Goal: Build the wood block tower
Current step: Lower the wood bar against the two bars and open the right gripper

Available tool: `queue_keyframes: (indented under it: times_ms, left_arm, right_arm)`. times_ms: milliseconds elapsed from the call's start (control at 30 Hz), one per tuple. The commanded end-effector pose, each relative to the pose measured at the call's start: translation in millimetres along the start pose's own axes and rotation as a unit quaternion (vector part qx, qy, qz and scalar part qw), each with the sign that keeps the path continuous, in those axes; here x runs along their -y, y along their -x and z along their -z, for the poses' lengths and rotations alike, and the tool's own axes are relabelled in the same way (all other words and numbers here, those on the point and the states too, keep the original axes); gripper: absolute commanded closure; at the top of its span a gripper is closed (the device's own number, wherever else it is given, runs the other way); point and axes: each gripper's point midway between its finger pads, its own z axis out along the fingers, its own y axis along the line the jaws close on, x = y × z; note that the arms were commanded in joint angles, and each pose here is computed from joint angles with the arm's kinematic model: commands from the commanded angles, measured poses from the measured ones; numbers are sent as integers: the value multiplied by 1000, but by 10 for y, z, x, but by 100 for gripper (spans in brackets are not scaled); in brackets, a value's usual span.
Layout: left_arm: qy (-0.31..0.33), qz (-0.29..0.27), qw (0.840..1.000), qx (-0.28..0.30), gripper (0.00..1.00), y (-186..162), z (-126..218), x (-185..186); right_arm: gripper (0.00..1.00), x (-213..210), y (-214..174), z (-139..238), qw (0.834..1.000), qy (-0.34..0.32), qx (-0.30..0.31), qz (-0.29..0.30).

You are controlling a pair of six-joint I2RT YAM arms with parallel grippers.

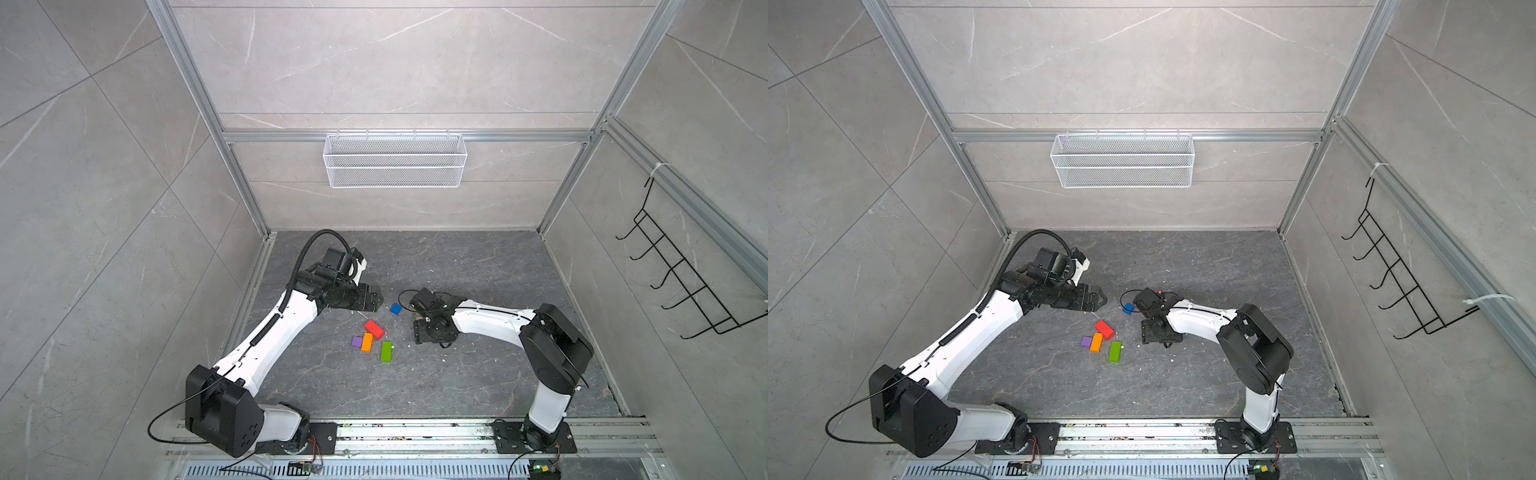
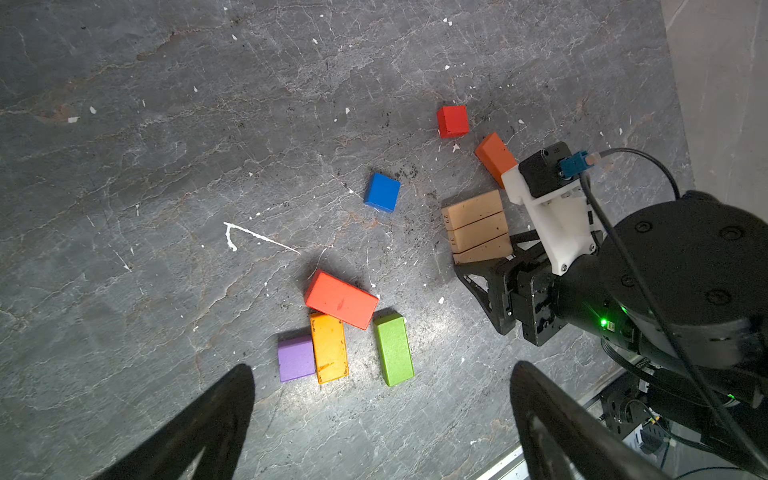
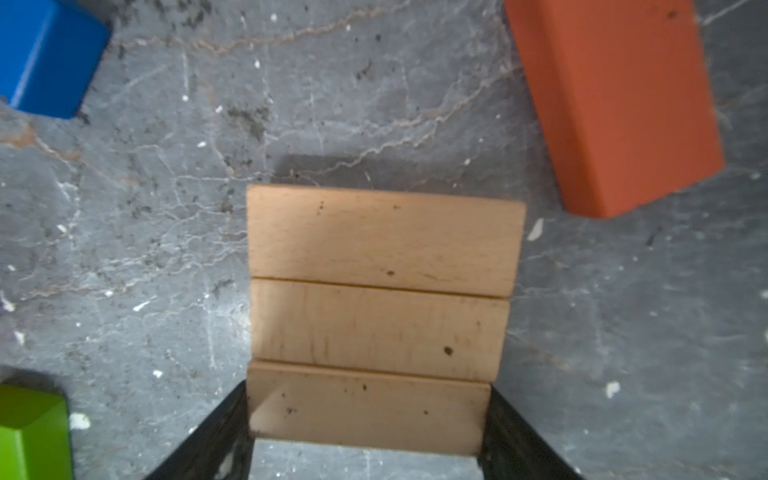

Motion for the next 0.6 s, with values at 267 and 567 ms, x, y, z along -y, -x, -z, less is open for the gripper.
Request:
queue_keyframes:
  times_ms: [267, 567]
  left_arm:
    - [-11, 1, 1000, 7, 2, 40, 16, 31]
    - [-12, 1, 1000, 5, 2, 37, 7, 30]
  right_arm:
    - [34, 49, 10, -43, 1000, -20, -7, -1]
    - [30, 77, 16, -42, 1000, -29, -7, 5]
